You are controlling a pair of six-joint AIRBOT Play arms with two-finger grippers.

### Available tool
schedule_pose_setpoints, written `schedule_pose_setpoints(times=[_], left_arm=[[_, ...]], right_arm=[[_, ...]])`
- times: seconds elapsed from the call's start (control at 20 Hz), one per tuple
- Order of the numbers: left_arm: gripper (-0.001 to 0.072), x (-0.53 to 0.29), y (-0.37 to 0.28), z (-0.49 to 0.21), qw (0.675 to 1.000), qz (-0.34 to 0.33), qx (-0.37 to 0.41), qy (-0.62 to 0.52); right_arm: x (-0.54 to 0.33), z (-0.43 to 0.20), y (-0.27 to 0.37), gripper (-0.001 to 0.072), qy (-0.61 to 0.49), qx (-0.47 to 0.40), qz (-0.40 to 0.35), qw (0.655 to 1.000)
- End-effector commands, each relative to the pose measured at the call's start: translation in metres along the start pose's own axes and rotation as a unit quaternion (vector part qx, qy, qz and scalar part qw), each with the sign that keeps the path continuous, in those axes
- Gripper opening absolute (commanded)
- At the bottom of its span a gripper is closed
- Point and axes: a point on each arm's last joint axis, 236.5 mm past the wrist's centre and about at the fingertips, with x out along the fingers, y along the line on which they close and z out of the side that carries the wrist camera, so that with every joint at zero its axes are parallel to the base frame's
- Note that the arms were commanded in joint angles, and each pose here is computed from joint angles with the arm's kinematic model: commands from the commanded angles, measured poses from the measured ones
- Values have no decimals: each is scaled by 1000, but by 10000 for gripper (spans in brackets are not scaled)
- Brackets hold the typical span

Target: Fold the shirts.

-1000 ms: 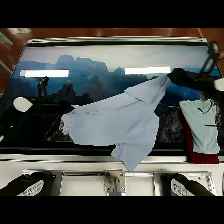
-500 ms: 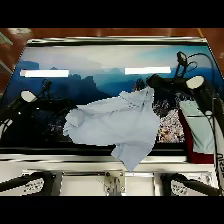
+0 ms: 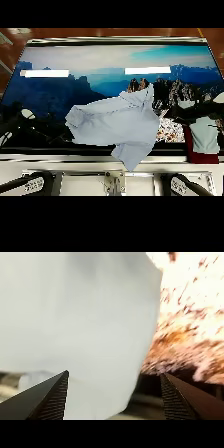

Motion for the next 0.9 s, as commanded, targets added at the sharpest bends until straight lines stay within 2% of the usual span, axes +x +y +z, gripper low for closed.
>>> schedule_pose_setpoints(times=[0.0, 0.15, 0.2, 0.25, 0.35, 0.4, 0.65, 0.85], left_arm=[[669, 34, 3, -3, 999, -14, -17, -28], [665, 33, -4, 23, 996, -26, -28, -82], [646, 31, -5, 29, 994, -30, -33, -96], [585, 30, -7, 34, 993, -34, -37, -105], [152, 30, -9, 35, 993, -40, -39, -107], [52, 30, -10, 33, 993, -40, -30, -105], [36, 30, -15, 22, 995, -45, 9, -84], [36, 19, -23, 23, 993, -48, 30, -103]], right_arm=[[24, -43, 6, 679, 56, 38, 59, 996], [31, -49, 3, 679, 59, 46, 58, 995], [32, -47, 2, 679, 56, 47, 57, 996], [32, -45, 1, 679, 51, 47, 54, 996], [33, -43, -3, 679, 46, 59, 48, 996], [37, -47, -6, 679, 50, 68, 42, 996], [74, -97, -12, 679, 101, 114, 57, 987], [100, -101, -4, 679, 68, 172, 91, 979]])
